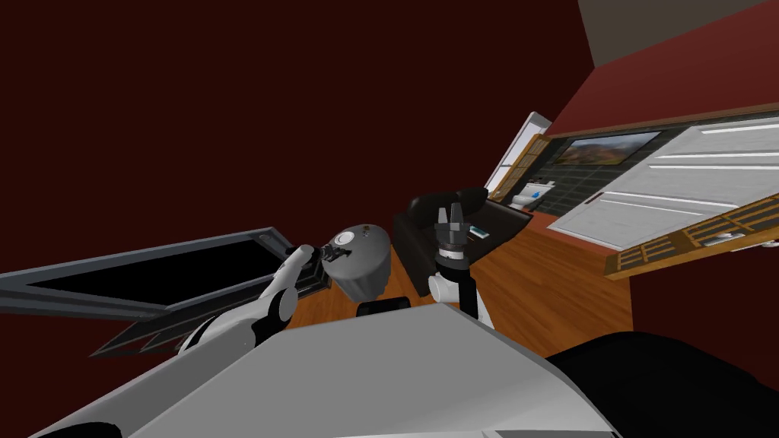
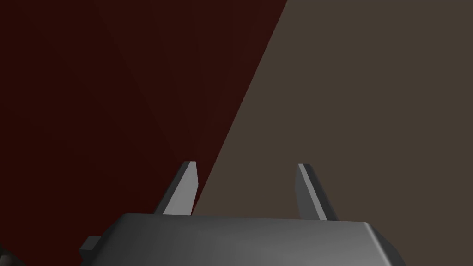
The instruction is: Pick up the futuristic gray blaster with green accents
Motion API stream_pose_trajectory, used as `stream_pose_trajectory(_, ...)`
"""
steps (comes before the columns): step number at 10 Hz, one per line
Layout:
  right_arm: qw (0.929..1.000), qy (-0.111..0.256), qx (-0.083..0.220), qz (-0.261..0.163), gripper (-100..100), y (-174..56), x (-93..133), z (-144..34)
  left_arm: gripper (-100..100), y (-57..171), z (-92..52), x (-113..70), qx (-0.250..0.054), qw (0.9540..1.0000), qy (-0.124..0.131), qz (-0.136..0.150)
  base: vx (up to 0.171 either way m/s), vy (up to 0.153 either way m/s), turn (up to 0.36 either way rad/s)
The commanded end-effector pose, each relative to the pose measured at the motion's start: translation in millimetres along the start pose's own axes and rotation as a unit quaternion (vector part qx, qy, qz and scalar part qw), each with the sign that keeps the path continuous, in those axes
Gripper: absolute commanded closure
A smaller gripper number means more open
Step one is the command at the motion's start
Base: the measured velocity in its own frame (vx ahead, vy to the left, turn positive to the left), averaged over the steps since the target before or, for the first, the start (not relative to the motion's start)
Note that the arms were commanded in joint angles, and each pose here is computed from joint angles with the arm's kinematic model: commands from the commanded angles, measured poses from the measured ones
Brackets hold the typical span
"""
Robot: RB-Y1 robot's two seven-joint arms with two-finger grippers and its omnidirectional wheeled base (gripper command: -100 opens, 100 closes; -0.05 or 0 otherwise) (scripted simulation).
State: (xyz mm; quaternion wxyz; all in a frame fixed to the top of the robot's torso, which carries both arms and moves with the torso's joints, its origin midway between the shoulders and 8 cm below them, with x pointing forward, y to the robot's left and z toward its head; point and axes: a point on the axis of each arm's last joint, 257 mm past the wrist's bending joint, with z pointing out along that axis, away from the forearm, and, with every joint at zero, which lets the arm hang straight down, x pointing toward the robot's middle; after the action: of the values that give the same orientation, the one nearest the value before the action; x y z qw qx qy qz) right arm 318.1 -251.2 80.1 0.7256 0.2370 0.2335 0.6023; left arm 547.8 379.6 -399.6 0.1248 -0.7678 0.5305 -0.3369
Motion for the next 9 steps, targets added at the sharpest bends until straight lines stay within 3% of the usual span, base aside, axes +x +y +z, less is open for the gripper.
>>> stream_pose_trajectory(1,1.0000,0.000,0.000,0.000,0,0.0,0.0,0.0,100,5.9,-0.2,-1.8,-0.003,0.9999,-0.011,0.000,-0.063,0.117,-0.208)
stream_pose_trajectory(3,1.0000,0.000,0.000,0.000,0,0.0,-0.1,-0.1,100,-2.0,-2.6,1.2,0.006,0.9997,-0.009,-0.020,-0.008,0.024,0.026)
stream_pose_trajectory(4,1.0000,0.000,0.000,0.000,0,0.0,-0.1,-0.1,100,11.4,-1.7,-5.6,-0.001,0.9996,-0.026,-0.010,-0.032,0.076,-0.309)
stream_pose_trajectory(5,1.0000,0.000,0.000,0.000,0,0.0,0.0,0.0,100,1.2,-5.1,-3.5,0.009,0.9995,-0.027,-0.015,-0.050,0.112,-0.230)
stream_pose_trajectory(7,1.0000,0.000,0.000,0.000,0,0.0,-0.1,-0.1,100,1.2,-5.1,-3.5,0.010,0.9988,-0.027,-0.040,-0.022,0.041,0.007)
stream_pose_trajectory(8,1.0000,0.000,0.000,0.000,0,0.0,-0.1,-0.1,100,11.0,-5.8,-8.6,0.008,0.9986,-0.043,-0.030,-0.043,0.066,-0.355)
stream_pose_trajectory(9,1.0000,0.000,0.000,0.000,0,0.0,0.0,0.0,100,3.8,-8.4,-7.4,0.016,0.9983,-0.045,-0.034,-0.061,0.103,-0.212)
